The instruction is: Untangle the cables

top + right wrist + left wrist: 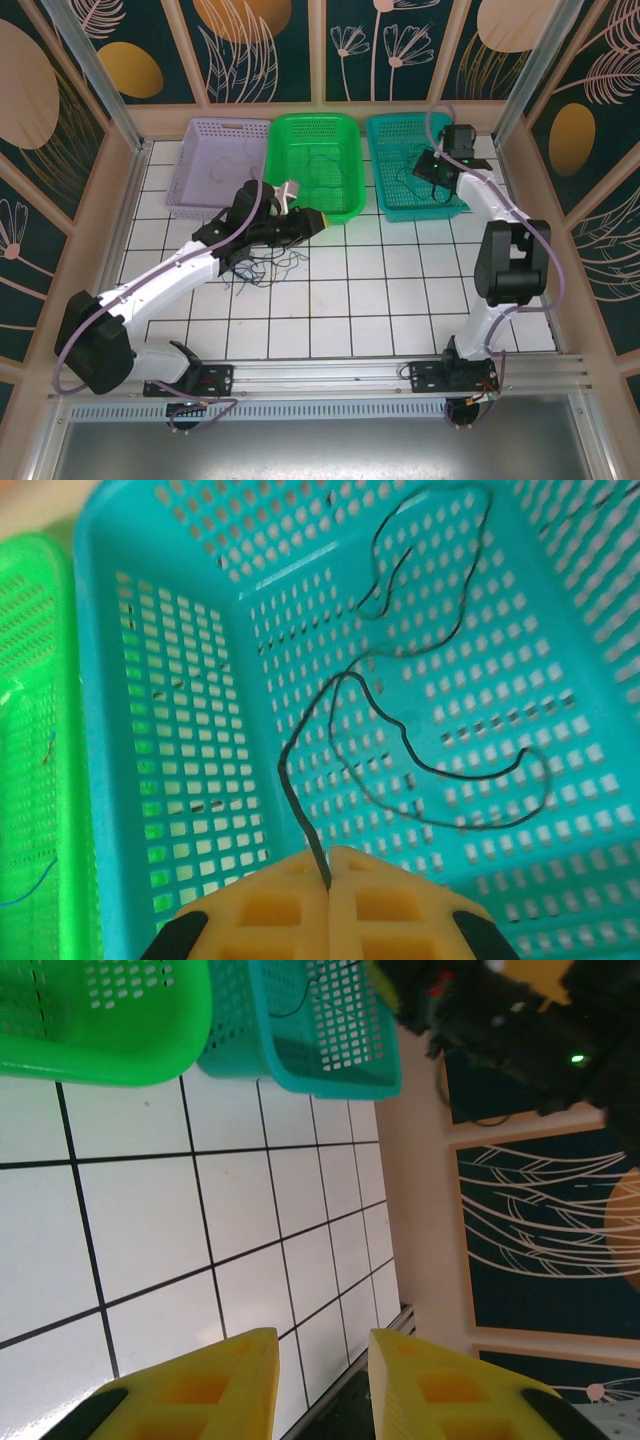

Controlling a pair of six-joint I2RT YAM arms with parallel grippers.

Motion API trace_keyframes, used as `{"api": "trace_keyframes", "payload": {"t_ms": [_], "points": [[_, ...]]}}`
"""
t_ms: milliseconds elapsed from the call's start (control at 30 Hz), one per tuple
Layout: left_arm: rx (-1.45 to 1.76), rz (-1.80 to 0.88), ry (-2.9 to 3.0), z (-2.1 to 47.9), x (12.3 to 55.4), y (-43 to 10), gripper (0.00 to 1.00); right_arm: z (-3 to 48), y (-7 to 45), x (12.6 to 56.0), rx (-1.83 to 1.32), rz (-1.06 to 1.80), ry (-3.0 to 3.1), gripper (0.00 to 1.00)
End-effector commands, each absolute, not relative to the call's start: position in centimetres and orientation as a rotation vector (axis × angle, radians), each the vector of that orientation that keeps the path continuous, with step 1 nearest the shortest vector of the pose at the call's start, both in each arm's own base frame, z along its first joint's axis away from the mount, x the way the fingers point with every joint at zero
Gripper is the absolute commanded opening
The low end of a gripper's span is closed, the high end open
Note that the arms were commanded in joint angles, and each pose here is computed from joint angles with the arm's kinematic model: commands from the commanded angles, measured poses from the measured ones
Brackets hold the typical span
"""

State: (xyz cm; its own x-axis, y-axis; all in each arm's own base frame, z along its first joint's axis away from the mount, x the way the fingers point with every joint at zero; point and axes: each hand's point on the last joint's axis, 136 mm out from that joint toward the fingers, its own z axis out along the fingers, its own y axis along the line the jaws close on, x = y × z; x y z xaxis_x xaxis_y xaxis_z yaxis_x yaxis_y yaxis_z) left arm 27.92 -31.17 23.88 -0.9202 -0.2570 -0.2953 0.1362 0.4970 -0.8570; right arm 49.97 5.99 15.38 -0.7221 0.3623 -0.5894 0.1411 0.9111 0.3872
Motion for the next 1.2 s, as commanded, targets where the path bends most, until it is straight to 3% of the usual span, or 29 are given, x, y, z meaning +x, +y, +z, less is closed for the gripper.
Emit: {"api": "trace_keyframes", "payload": {"t_ms": [0, 67, 200, 433, 533, 633, 933, 1033, 1167], "points": [[-0.146, -1.364, 2.362, 23.9, 27.4, -30.2, 0.33, 14.4, 5.3, 49.5, 0.466, 0.368, 2.374, 0.21], [-0.161, -1.355, 2.361, 24.0, 27.3, -29.9, 0.34, 15.1, 5.1, 49.2, 0.470, 0.361, 2.353, 0.39], [-0.190, -1.337, 2.370, 23.8, 27.3, -29.6, 0.38, 18.4, 5.4, 49.1, 0.413, 0.383, 2.318, 0.51], [-0.336, -1.209, 2.435, 21.6, 27.9, -27.8, 0.47, 24.7, 5.4, 48.7, 0.360, 0.382, 2.231, 0.49], [-0.499, -1.052, 2.491, 19.7, 28.3, -24.3, 0.50, 27.4, 6.7, 47.0, 0.305, 0.403, 2.170, 0.44], [-0.736, -0.817, 2.551, 16.2, 27.8, -18.5, 0.53, 28.4, 11.3, 43.4, 0.164, 0.462, 2.133, 0.44], [-1.119, -0.601, 2.572, 9.1, 25.3, -10.3, 0.64, 17.6, 28.2, 27.6, -0.187, 0.899, 2.276, 0.48], [-1.136, -0.584, 2.571, 7.6, 25.4, -9.3, 0.65, 15.0, 31.8, 25.5, -0.159, 0.979, 2.339, 0.50], [-1.098, -0.523, 2.620, 6.1, 25.9, -8.9, 0.64, 10.6, 32.8, 26.1, 0.191, 1.023, 2.469, 0.52]]}}
